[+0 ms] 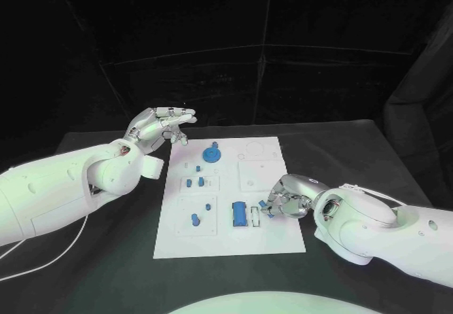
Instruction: Assemble the parts on the task board
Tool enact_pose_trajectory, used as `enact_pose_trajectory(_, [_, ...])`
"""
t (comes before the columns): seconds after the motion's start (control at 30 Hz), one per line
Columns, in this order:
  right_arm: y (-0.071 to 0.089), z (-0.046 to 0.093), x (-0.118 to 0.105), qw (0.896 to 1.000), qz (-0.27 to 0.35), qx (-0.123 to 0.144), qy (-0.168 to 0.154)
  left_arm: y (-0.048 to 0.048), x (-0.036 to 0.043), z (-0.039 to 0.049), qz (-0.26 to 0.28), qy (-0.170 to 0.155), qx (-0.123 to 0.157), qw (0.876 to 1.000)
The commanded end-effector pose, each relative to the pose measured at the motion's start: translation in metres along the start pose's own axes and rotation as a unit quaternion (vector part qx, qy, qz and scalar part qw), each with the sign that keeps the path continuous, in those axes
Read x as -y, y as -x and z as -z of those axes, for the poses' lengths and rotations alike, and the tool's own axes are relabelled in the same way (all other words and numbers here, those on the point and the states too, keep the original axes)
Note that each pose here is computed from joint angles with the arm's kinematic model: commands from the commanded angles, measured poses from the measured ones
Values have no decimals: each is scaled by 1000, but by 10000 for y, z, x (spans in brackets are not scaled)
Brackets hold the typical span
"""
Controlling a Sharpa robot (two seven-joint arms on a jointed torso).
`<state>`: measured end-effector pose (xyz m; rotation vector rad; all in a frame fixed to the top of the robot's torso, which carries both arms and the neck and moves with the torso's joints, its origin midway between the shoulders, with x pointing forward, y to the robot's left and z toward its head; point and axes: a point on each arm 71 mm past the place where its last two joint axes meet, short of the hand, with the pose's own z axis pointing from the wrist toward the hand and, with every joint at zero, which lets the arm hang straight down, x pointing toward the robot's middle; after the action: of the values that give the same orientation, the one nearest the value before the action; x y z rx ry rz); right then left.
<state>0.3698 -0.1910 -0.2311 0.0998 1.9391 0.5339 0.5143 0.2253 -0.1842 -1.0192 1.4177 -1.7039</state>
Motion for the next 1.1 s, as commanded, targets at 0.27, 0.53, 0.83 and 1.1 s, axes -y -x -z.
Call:
enact_pose_trajectory(0.27, [-90,-94,-80,999,-17,-36,-1,-21,12,-3,4,-2,-8,1000])
enact_pose_trajectory(0.53, [-130,-136,-100,999,-6,-50,-13,-23,13,-3,4,-3,-8,1000])
enact_pose_trajectory(0.83, [-147,-165,-112,998,8,-53,-23,-27,12,-4,4,-2,-9,1000])
enact_pose_trajectory(1.1, [-156,-183,-144,998,19,-52,-18,-29,11,-7,5,-2,-10,1000])
